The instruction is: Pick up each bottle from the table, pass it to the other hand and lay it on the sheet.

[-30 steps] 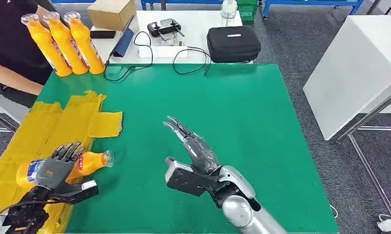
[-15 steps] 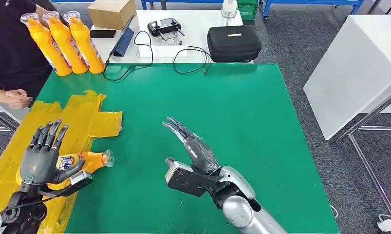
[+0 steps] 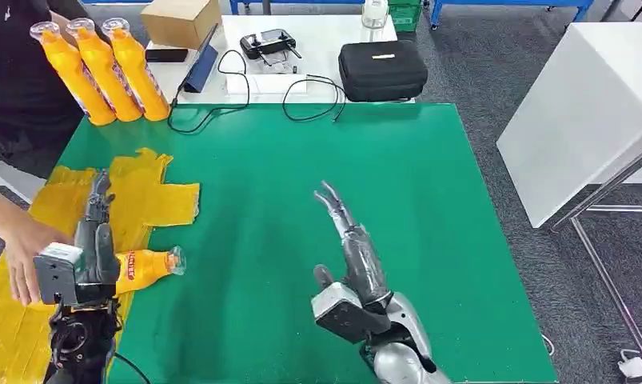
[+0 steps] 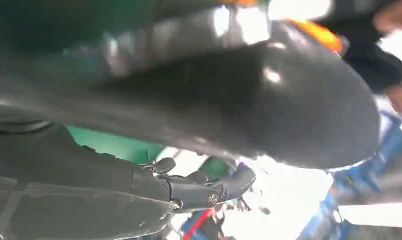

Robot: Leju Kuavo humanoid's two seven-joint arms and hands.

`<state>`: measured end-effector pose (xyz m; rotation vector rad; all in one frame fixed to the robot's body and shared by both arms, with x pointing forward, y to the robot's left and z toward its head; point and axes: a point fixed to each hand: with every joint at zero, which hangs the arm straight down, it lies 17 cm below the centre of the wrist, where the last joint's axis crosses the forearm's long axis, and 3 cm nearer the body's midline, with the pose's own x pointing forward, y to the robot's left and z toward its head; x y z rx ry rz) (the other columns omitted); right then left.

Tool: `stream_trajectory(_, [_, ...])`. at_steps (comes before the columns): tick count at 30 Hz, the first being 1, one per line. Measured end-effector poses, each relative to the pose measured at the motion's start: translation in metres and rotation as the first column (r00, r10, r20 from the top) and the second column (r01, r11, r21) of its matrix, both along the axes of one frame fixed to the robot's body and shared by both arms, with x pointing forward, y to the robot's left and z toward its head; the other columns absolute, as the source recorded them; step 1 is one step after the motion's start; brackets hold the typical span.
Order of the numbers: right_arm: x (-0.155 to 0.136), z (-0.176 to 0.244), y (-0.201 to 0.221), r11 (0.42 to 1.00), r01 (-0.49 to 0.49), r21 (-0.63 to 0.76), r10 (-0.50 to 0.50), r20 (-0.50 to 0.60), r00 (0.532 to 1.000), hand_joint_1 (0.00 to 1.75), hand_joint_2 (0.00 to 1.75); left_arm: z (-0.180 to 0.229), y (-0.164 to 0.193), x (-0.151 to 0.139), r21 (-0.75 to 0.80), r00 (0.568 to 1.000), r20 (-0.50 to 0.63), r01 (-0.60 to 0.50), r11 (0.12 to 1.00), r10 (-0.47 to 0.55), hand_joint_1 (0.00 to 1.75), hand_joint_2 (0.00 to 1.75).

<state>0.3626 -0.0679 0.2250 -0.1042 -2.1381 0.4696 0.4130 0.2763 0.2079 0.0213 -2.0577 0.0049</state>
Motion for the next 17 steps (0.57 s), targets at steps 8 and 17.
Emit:
stream_trajectory(8, [-0.023,0.022,-0.060,0.973,0.150,0.178,-0.174,0.131,0.976,0.00,0.00,0.022,-0.100,-0.037,-0.162,0.972,0.054,0.233,0.959,-0.227,0.00,0.00])
stream_trajectory(17, [-0.026,0.028,-0.076,0.963,0.215,0.160,-0.243,0.177,0.954,0.00,0.00,0.039,-0.152,-0.060,-0.110,0.924,0.127,0.374,0.921,-0.360,0.00,0.00])
